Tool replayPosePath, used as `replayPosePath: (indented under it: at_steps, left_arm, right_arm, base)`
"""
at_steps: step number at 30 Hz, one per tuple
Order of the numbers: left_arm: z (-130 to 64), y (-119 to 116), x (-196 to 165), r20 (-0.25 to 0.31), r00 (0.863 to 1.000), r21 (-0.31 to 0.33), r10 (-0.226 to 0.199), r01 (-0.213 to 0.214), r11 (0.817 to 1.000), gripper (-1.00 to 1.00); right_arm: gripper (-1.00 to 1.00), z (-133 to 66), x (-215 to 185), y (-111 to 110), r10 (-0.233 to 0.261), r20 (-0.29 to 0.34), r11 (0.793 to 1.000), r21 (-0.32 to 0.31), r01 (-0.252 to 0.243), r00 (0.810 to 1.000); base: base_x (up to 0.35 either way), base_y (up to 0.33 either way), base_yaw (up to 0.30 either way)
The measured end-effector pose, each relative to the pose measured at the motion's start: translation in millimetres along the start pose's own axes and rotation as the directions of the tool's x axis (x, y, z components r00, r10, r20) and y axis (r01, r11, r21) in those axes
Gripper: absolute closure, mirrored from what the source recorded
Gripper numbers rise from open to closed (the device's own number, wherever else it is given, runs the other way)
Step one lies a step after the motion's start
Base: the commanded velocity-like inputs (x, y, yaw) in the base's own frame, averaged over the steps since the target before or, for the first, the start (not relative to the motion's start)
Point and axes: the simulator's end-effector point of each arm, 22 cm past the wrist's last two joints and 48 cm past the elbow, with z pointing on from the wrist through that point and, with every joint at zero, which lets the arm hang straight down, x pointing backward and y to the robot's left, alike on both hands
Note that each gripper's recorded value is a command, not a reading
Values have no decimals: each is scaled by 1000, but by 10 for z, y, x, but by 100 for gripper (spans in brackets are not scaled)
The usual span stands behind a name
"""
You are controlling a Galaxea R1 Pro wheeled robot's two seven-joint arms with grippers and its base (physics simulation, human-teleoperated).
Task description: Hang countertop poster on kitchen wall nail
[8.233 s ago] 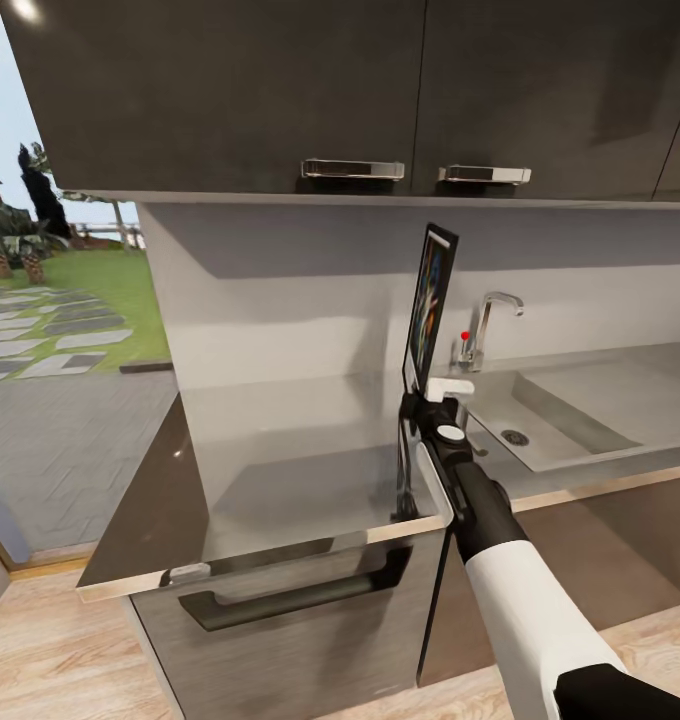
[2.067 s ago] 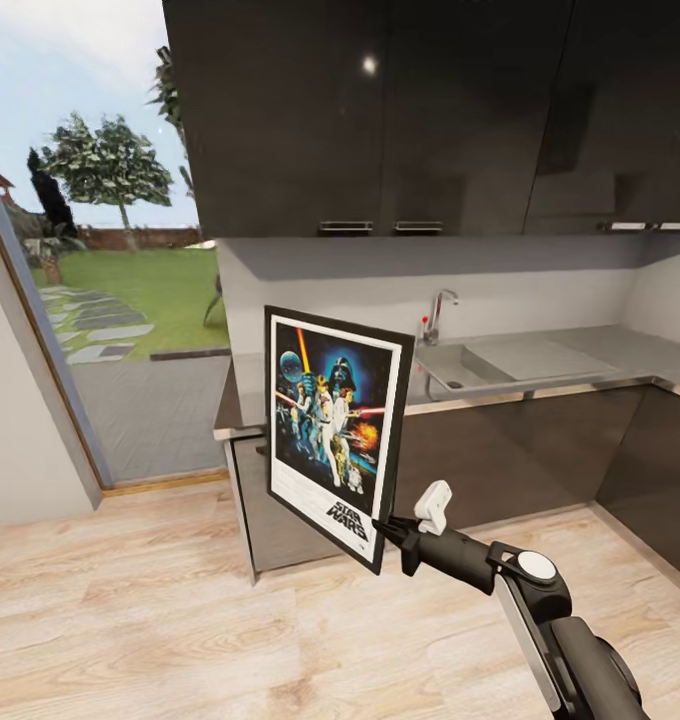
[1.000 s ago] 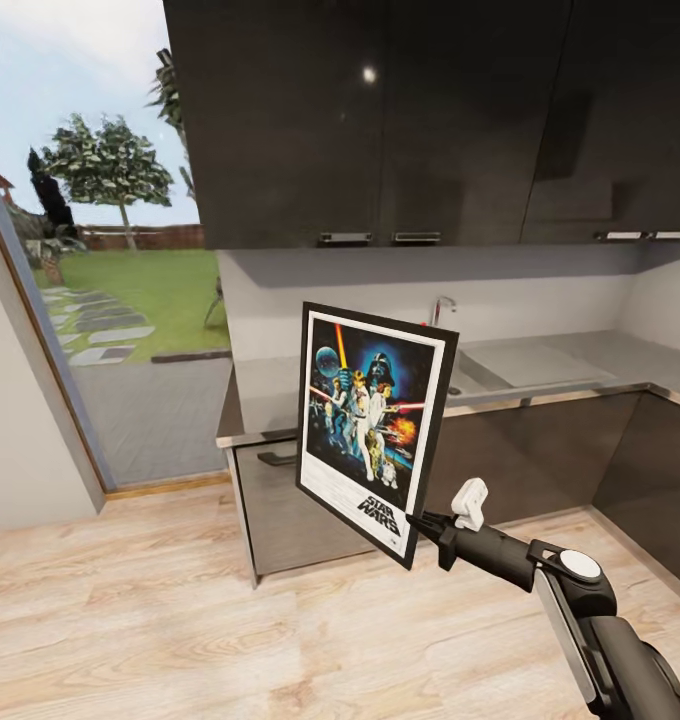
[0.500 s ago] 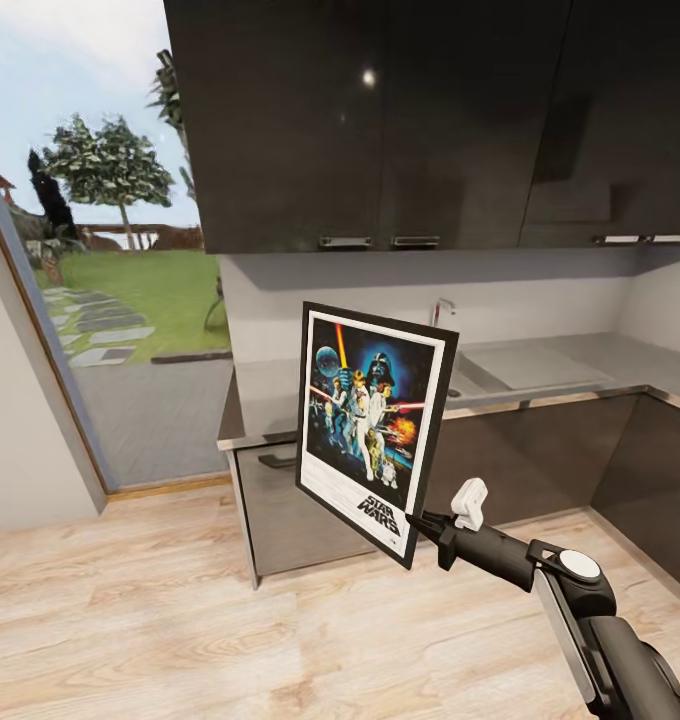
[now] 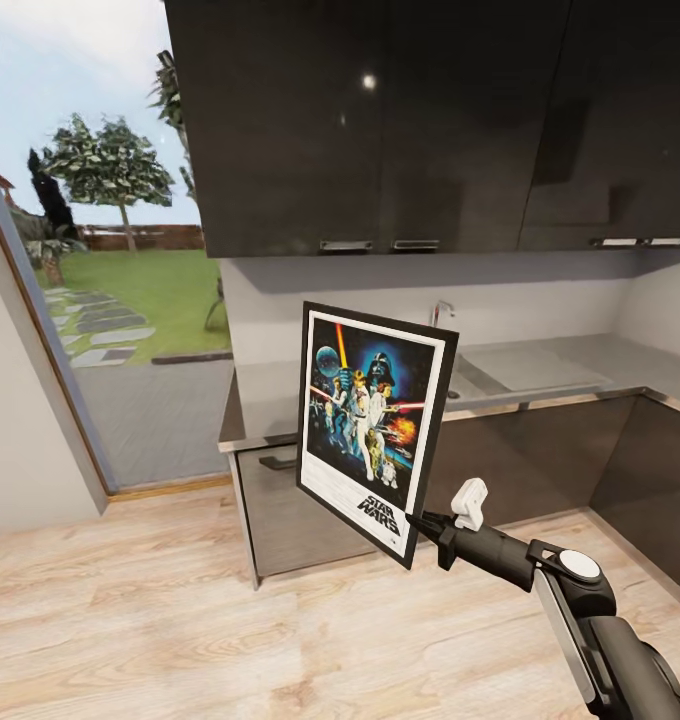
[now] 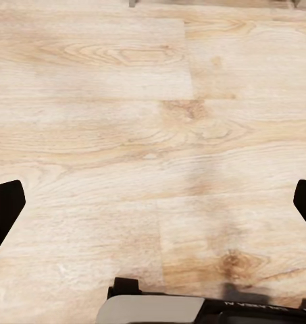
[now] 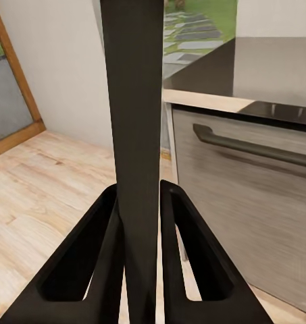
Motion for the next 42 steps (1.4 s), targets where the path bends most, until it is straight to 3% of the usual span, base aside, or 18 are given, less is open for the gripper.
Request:
replayPosePath:
  at_steps: [25,42]
  left_arm:
    - [-203,-11,-33,0,1000,0,0,0,1000,-100]
    - [-203,-7,-38,2,1000,-1,0,0,1000,-100]
  right_arm:
    - [100,-93,-151,96,1,-1,1000,0,-1,1000]
    - [100,-89,-147,96,2,-1,1000,-1,-2,1000]
  base:
    - [0,0,0]
    - [0,0,25]
